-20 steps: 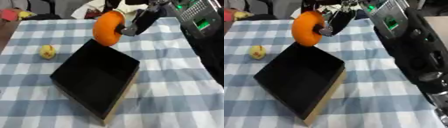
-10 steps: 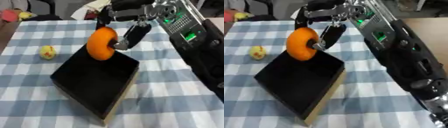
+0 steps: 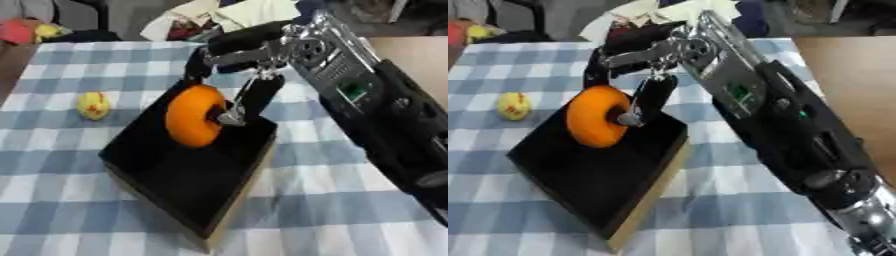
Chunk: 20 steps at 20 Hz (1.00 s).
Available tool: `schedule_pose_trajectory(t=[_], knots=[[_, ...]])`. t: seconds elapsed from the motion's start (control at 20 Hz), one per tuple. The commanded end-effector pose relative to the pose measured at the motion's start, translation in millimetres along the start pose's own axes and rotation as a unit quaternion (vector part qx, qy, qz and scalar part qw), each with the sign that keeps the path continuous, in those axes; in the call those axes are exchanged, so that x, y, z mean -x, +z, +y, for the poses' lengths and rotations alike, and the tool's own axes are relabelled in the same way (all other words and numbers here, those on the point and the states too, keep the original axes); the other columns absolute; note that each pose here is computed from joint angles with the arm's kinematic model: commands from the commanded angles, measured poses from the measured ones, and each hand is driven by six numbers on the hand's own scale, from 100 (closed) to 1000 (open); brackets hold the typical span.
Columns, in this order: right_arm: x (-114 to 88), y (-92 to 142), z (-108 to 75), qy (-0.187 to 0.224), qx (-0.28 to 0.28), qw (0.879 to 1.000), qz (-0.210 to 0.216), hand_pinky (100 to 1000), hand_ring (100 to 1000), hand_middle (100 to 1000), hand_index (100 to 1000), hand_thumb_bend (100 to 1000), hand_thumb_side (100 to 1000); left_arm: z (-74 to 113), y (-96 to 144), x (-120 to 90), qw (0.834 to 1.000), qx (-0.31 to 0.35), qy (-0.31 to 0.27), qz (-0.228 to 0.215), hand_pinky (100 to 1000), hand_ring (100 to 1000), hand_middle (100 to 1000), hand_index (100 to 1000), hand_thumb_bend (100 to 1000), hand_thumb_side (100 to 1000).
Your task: Pick up objects on the table and place them in the box.
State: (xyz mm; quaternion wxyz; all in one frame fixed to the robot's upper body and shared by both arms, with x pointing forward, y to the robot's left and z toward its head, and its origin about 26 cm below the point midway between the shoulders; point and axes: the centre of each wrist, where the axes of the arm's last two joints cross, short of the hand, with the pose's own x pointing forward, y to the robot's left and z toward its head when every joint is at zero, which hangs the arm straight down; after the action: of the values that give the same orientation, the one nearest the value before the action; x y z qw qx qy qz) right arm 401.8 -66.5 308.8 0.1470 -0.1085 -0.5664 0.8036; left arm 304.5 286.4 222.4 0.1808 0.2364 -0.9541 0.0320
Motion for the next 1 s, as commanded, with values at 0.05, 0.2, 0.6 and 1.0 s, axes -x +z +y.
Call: schedule_pose_trajectory(t=[0.05, 0.2, 0.6, 1.0], knots=[[0, -2, -1.6, 0.015, -0.003, 1.000, 0.003, 812, 787, 664, 749, 100, 196, 1.4, -7, -5, 1.000, 0.006, 0.000, -0.017, 454, 572, 525, 717, 106, 825], [1, -8, 6.3, 0.016, -0.018, 1.000, 0.001, 812, 787, 664, 749, 100, 207, 1.1, -7, -5, 1.000, 0.006, 0.001, -0.016, 454, 572, 525, 717, 106, 826], [-1, -24, 19.4, 0.034, -0.047, 0.998, -0.015, 810, 792, 679, 755, 100, 216, 0.8, -7, -5, 1.000, 0.006, 0.001, -0.017, 454, 572, 525, 717, 106, 825], [-2, -36, 29.5, 0.060, -0.069, 0.995, -0.036, 819, 811, 709, 767, 100, 319, 0.3, -8, -5, 1.000, 0.006, 0.003, -0.017, 454, 572, 525, 716, 107, 825]])
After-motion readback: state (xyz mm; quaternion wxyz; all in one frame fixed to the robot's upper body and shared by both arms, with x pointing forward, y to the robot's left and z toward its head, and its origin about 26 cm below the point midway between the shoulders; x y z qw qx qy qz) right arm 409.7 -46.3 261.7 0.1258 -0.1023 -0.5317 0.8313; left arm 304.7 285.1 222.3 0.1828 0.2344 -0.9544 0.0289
